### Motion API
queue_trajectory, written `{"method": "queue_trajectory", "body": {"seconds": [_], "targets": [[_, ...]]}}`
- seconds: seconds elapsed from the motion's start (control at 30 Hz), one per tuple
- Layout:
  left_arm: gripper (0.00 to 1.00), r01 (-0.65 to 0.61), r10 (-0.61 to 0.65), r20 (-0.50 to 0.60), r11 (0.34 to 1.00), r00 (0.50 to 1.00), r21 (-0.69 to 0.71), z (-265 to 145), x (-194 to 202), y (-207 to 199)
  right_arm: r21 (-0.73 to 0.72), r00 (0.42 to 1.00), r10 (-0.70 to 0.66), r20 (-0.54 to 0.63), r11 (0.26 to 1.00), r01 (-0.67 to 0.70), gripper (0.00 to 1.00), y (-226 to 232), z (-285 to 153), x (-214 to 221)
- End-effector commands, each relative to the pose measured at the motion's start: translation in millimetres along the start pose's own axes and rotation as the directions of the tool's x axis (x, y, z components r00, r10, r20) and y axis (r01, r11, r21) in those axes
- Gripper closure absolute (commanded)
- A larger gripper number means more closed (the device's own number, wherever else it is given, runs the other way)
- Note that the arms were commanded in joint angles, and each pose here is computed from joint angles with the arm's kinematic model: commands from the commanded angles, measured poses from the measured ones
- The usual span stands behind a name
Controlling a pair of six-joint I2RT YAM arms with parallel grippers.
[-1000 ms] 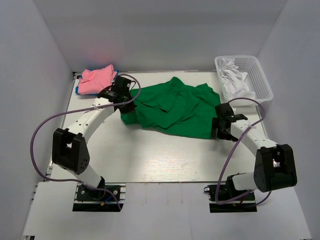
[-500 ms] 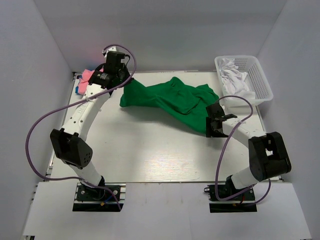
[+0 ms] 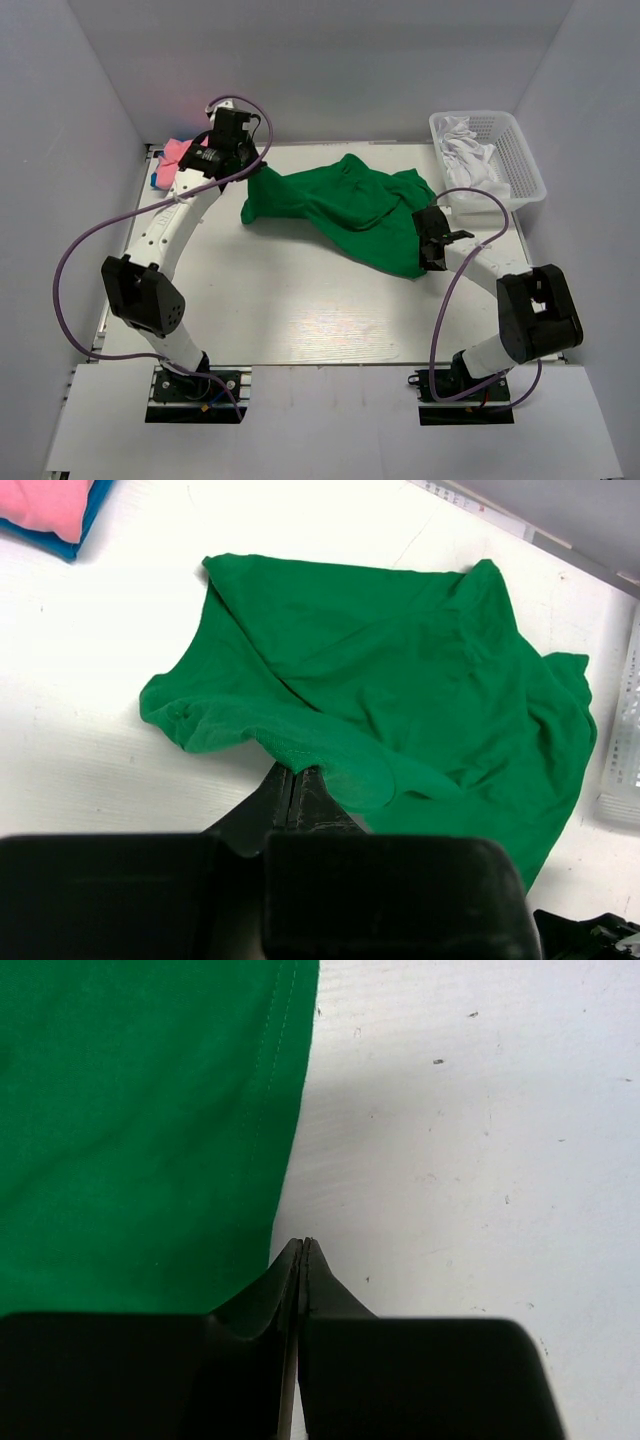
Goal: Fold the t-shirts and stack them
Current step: Flatten out the tshirt
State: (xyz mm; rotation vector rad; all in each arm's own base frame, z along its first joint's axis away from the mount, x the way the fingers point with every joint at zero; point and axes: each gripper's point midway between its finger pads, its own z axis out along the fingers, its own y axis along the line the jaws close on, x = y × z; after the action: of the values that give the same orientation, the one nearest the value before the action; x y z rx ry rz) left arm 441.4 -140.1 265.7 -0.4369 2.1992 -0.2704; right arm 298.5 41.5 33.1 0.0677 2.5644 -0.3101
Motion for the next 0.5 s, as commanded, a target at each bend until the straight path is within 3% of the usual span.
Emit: {"method": "queue_trajectory", "body": {"seconds": [0.0,0.13,0.2,0.33,0.47], "targets": [[1.0,0.01,-0.011,0.067,1.0,0.998,0.025,-23,-19,0,0.008,0.998,0.029,0.064,1.0,-0.03,1.0,-4,-6,-14],[1.0,0.005,-0.005,0.053,1.0,0.999,0.003,-24,-9,10,-0.05,0.995,0.091,0.048,0.995,-0.089,0.99,5,-14,-15],[1.0,0.013,-0.012,0.047,1.0,0.999,-0.001,-27,-4,14,-0.135,0.989,0.148,0.019,0.98,-0.144,0.85,21,-20,-12],[1.0,0.014,-0.014,0.007,1.0,1.0,0.001,-22,19,23,-0.213,0.981,0.196,-0.015,0.958,-0.194,0.76,37,-22,-9],[1.0,0.011,-0.011,-0.005,1.0,1.0,-0.008,-21,26,27,-0.191,0.978,0.199,-0.056,0.96,-0.206,0.68,38,-14,1]]}}
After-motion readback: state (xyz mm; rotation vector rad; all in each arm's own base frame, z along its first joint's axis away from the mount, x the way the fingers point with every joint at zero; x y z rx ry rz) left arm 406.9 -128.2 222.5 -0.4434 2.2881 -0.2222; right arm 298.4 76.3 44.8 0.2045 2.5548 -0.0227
